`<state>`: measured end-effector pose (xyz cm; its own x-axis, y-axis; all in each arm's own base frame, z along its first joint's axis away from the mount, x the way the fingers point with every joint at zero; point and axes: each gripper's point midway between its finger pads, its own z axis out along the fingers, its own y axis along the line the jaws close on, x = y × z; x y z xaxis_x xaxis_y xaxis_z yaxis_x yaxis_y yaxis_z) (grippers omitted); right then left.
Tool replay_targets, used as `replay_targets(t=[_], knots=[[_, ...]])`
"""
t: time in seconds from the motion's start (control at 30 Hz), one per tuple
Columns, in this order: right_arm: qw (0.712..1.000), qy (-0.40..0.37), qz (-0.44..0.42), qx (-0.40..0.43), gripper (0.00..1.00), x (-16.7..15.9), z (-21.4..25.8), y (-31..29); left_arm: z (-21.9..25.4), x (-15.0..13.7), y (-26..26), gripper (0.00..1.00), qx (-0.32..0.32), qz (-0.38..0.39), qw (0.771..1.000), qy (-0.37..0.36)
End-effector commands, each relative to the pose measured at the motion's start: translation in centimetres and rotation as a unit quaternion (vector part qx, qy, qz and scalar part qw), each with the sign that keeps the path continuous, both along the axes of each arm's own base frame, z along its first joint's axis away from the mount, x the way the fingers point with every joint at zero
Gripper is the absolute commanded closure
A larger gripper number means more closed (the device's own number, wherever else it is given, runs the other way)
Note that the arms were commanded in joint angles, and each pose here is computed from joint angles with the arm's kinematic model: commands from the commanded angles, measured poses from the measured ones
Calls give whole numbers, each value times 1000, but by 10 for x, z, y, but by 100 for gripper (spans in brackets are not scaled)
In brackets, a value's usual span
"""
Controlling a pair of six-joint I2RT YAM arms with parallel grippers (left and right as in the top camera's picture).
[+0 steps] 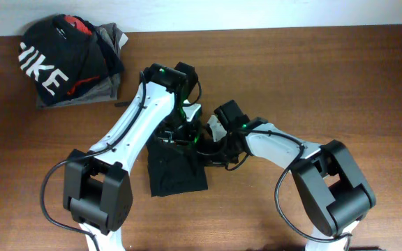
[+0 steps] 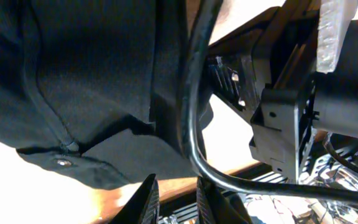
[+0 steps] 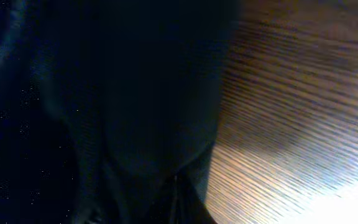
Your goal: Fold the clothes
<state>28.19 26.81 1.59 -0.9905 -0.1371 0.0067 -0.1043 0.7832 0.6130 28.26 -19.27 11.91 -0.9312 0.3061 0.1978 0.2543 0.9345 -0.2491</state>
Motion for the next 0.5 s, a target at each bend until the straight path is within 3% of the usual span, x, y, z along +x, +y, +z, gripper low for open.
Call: replay_targets(t=[0.0,0.2,0.3,0.37,0.47], knots=[[1000,9,-19,-1,96,9,3,-12,2,3,-8,80,-16,1,1000,-4],[1000,-1,-15,-10,95,30,36,-45,3,13,-4,84,-13,3,1000,-21],[1000,-14,6,-12,87,33,63,-56,7,23,17,84,17,16,999,-35],[999,-24,21,-10,75,34,84,-57,11,32,33,83,26,38,998,-41],[999,-31,43,5,40,29,103,-46,12,45,58,72,26,77,996,-42]])
